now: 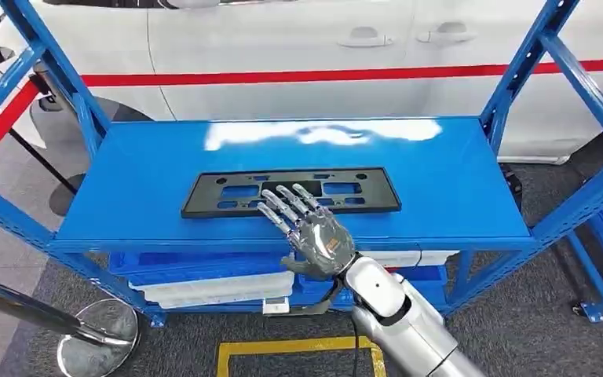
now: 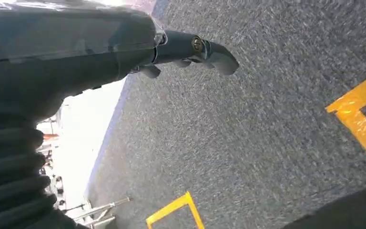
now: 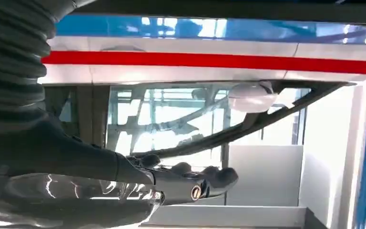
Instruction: Take the parts from the cabinet and place them on the table.
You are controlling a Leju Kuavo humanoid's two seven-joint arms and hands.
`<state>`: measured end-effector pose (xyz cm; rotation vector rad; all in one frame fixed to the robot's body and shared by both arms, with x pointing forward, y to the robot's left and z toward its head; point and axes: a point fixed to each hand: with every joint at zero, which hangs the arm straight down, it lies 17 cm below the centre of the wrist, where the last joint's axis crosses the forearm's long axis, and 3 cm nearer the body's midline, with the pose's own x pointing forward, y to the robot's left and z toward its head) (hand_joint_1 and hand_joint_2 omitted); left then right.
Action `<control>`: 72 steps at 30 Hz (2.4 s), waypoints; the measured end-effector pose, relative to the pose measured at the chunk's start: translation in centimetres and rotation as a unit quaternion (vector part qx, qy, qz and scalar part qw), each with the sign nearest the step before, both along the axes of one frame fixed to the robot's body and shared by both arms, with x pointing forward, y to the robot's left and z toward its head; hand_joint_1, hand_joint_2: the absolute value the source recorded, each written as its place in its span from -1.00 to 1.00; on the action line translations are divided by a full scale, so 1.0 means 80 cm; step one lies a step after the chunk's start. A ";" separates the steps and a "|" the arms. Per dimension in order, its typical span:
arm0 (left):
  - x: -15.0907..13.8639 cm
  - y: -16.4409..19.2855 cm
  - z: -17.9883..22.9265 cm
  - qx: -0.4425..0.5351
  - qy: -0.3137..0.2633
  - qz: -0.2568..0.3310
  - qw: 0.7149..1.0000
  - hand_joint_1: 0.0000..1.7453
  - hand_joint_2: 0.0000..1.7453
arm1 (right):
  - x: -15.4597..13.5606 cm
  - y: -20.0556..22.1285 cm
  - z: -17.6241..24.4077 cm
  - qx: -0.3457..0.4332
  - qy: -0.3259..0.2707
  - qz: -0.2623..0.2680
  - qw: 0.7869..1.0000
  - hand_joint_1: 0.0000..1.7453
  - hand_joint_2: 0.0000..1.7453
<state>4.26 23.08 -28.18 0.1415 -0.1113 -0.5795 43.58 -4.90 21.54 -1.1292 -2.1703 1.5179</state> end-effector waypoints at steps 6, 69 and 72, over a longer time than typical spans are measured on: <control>-0.004 0.001 0.000 -0.001 0.003 0.001 1.000 -1.00 -1.00 | 0.002 0.002 -0.007 -0.008 0.004 0.001 1.000 -1.00 1.00; 0.003 -0.001 0.001 0.005 0.009 -0.020 1.000 -1.00 -1.00 | 0.184 -0.019 -0.097 -0.235 0.167 -0.135 0.948 1.00 1.00; 0.006 -0.001 0.001 0.008 -0.009 -0.024 1.000 -1.00 -1.00 | 0.178 0.000 -0.073 -0.176 0.153 -0.103 0.967 1.00 1.00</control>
